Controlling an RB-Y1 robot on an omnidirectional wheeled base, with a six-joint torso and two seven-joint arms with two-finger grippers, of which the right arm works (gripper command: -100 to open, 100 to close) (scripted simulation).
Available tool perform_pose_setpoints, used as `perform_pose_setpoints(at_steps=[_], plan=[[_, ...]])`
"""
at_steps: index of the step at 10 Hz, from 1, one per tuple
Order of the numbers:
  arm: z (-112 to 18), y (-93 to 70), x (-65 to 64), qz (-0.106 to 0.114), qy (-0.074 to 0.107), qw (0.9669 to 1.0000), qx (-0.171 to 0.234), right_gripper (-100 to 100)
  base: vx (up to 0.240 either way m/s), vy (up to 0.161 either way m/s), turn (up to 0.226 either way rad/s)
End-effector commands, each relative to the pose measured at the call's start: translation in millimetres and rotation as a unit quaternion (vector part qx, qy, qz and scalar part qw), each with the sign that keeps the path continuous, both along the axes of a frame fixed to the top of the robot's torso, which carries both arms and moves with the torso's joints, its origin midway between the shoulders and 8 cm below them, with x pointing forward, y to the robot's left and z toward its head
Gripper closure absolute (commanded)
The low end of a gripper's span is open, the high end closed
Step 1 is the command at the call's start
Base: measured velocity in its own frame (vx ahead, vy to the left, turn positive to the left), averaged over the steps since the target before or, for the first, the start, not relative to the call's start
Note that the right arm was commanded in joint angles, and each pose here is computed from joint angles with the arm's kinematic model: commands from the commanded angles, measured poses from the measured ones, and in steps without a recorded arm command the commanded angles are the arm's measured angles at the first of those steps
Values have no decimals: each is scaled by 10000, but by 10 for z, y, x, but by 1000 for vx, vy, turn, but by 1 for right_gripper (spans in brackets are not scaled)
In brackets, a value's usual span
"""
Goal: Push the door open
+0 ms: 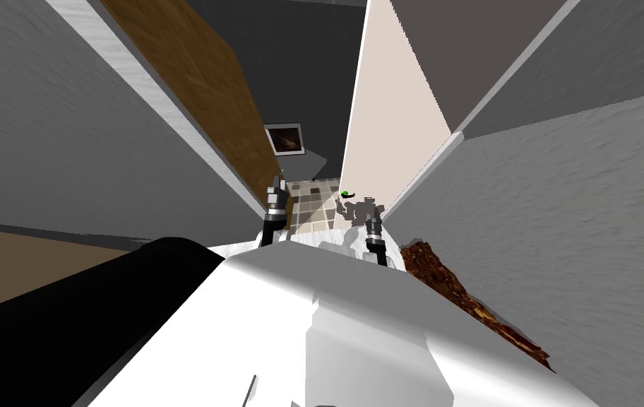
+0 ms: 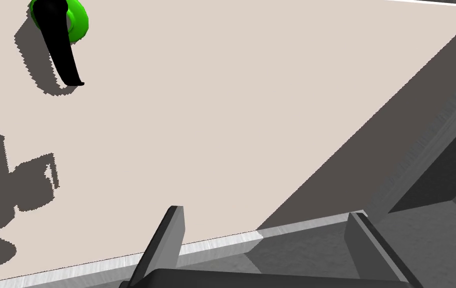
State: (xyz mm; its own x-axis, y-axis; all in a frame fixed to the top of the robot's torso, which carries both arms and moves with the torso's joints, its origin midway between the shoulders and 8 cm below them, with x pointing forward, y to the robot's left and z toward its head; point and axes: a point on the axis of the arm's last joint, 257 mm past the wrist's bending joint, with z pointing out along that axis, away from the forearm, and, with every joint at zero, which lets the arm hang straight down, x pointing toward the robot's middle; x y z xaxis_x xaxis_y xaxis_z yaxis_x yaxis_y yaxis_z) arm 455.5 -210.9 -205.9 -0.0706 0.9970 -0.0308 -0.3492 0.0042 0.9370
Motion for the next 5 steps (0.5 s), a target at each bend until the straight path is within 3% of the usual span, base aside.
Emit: perform_pose_setpoints(at_steps=[1,4,5], plan=[[-130,50,34,43,104,9999,0,-100,45,-35,52],[-256,95,59,80,217,9997,-3,-100,46,-28,37],[-353,142,84,117,299,9995,-7,-100,46,-44,53]])
